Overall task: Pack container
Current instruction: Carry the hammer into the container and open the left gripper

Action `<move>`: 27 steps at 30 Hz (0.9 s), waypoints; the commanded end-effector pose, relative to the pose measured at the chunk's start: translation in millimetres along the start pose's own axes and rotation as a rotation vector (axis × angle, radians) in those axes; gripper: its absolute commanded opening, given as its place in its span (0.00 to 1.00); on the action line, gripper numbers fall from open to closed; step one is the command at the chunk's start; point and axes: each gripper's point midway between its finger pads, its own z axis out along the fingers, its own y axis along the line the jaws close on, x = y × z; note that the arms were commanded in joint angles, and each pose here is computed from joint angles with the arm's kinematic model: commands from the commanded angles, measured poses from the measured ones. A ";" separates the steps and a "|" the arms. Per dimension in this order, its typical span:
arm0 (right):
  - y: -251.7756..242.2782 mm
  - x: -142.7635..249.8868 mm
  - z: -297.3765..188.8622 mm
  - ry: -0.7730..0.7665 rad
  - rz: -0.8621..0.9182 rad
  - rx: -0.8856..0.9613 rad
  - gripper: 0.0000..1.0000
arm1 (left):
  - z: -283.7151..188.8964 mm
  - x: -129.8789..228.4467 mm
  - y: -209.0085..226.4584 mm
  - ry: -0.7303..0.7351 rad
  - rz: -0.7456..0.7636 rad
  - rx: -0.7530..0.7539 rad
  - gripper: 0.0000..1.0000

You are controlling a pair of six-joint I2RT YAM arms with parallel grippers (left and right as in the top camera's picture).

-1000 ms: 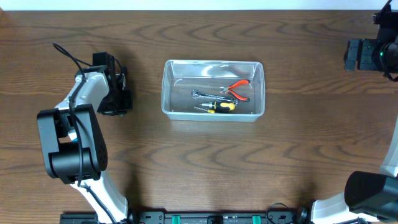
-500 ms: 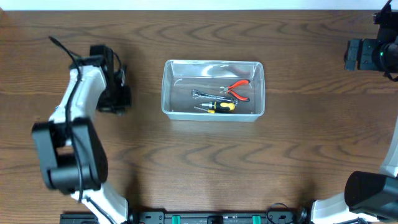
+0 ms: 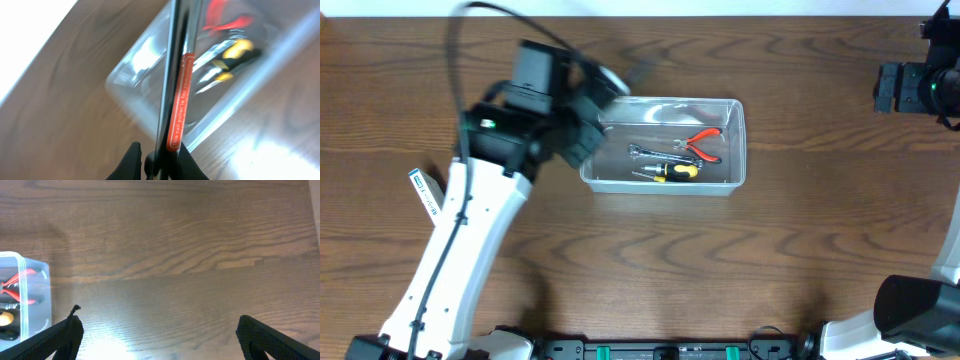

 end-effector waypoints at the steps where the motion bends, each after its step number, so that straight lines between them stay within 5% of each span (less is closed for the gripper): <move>1: 0.0 0.9 1.1 0.003 0.021 -0.006 0.99 | 15.5 -22.5 -31.0 -0.082 0.331 0.121 0.06; 19: 5.1 0.0 1.0 -0.002 0.021 -0.036 0.99 | 175.8 37.9 -37.1 0.188 0.254 0.327 0.07; 24: 5.1 -0.1 1.0 -0.003 0.021 -0.036 0.99 | 188.1 47.3 -41.7 0.222 0.220 0.350 0.17; 27: 5.1 -0.1 1.0 -0.003 0.021 -0.036 0.99 | 188.5 47.8 -42.0 0.223 0.220 0.351 0.35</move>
